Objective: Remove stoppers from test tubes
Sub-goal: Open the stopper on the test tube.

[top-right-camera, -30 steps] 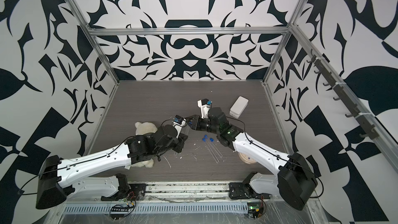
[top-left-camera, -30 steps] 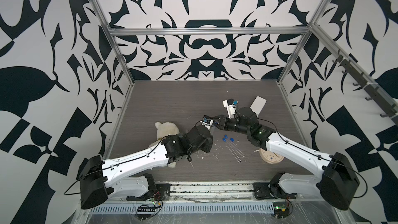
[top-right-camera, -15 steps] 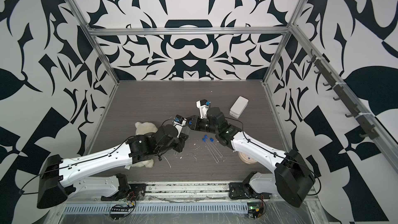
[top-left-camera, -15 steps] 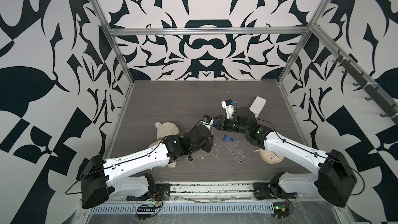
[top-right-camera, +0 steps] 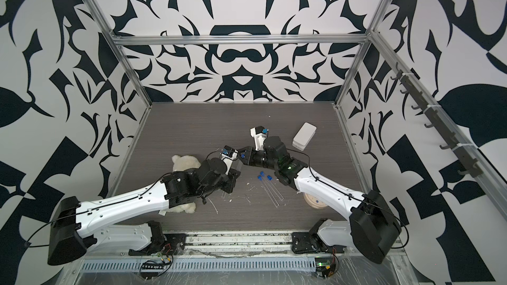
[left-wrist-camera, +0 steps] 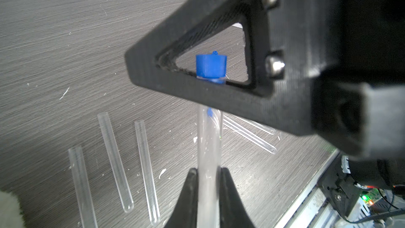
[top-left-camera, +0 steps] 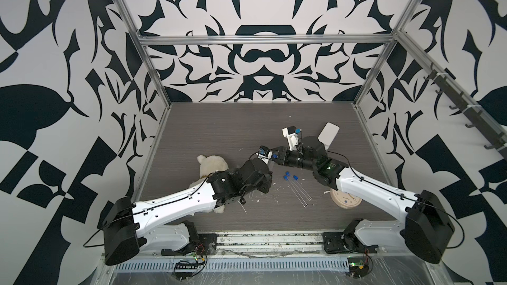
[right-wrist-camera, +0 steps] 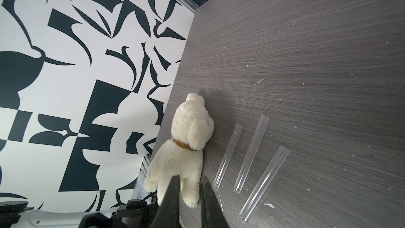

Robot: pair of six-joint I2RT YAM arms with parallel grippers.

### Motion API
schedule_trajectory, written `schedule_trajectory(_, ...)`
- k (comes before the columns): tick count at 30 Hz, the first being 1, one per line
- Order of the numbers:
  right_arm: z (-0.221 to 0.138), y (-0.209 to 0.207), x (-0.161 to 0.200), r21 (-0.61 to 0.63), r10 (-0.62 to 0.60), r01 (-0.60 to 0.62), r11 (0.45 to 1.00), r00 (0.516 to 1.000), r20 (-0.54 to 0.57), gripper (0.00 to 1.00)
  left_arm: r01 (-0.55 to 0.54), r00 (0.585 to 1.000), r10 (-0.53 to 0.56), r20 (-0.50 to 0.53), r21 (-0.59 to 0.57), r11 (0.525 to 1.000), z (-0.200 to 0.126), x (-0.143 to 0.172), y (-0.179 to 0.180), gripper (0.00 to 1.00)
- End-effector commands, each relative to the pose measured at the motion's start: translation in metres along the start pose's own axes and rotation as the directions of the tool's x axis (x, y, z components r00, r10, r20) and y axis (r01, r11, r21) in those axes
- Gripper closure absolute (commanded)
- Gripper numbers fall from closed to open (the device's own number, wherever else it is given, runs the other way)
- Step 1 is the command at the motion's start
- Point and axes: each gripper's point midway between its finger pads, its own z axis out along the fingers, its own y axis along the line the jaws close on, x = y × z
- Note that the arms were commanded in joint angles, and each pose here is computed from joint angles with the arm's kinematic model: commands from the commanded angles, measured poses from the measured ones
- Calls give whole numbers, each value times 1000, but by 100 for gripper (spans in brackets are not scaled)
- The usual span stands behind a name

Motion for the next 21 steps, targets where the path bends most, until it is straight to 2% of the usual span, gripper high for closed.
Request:
schedule_trajectory(1, -3, 16, -17, -20, -58, 59, 998, 997, 57, 88, 6, 1000, -6, -7, 13, 1000, 2, 1, -2, 89)
schedule_trajectory(12, -3, 13, -31, 25, -100, 98, 995, 992, 82, 85, 18, 999, -17, -28, 18, 1000, 2, 8, -2, 89)
schedule_trajectory(21, 0, 20, -29, -28, -57, 59, 998, 996, 69, 78, 19, 1000, -19, -18, 13, 1000, 1, 6, 0, 89)
